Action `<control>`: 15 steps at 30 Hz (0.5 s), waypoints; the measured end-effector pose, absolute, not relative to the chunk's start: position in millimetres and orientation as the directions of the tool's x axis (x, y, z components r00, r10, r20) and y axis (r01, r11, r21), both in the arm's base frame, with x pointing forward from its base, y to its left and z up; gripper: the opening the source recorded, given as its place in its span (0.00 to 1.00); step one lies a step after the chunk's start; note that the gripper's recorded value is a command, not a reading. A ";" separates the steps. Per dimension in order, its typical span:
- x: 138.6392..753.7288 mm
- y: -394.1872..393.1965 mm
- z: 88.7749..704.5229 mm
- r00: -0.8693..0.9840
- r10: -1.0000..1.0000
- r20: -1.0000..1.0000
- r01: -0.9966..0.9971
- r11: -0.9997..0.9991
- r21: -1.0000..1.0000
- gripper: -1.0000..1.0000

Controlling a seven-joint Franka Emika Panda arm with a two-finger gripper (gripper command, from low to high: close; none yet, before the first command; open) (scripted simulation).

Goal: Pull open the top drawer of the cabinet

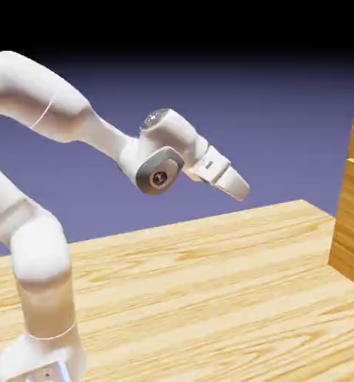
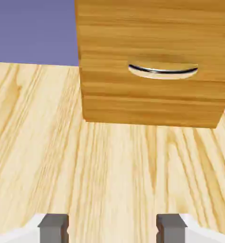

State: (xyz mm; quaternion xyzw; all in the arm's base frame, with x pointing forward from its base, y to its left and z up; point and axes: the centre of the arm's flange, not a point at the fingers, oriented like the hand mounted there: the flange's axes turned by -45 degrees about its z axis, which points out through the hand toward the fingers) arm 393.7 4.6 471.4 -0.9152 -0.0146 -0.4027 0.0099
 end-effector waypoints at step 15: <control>444.1 -37.3 598.0 0.442 -0.457 0.772 -0.013 -0.864 -0.504 0.50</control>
